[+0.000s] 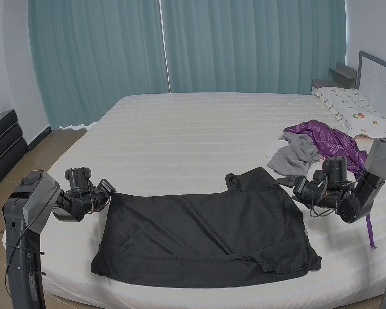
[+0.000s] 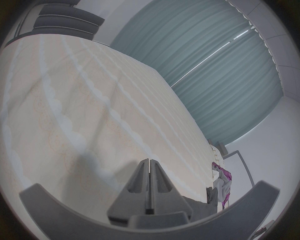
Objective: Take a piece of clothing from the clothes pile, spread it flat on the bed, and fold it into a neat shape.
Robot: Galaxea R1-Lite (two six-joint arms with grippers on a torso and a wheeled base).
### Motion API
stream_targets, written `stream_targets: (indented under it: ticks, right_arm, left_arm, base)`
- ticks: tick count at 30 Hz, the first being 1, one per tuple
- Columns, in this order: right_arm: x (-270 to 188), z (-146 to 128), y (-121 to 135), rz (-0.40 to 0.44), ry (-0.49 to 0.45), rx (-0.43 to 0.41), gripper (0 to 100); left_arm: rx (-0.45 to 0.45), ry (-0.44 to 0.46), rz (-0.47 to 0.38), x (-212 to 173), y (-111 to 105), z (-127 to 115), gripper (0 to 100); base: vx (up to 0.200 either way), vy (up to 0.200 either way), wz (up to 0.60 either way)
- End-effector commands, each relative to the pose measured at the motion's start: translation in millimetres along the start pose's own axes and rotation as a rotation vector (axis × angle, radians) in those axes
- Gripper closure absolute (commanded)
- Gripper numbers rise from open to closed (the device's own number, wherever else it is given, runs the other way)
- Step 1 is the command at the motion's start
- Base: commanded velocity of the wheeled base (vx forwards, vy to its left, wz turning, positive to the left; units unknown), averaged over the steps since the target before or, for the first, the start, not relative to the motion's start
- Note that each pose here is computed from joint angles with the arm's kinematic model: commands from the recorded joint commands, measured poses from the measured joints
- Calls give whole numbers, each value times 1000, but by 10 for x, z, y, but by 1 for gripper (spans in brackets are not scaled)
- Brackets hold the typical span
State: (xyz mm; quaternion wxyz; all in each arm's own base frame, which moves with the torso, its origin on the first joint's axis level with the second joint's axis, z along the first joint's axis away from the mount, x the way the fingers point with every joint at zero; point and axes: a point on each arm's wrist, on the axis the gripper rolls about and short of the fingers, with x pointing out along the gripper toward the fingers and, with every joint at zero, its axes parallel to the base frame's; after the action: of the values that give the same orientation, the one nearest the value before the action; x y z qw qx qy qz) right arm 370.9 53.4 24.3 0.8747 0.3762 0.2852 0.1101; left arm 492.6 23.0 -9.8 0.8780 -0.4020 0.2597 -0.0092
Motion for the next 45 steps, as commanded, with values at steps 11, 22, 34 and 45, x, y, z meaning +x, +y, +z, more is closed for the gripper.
stream_targets:
  ticks: [11, 22, 34, 45]
  right_arm:
    - [1427, 261, -172, -138, -41, -131, 0]
    - [1629, 359, -289, -166, -99, -155, 0]
    - [1416, 418, -196, -173, -84, -154, 100]
    - [1287, 621, -96, -157, -147, -143, 100]
  left_arm:
    - [-43, -7, 9, -70, 7, -17, 100]
    - [-44, -9, 10, -87, 26, 0, 100]
    - [-44, -12, 9, -99, 18, 14, 100]
    - [-36, -26, 0, -200, -72, 65, 100]
  base:
    - [0, 0, 0]
    - [0, 0, 0]
    - [0, 0, 0]
    - [0, 0, 0]
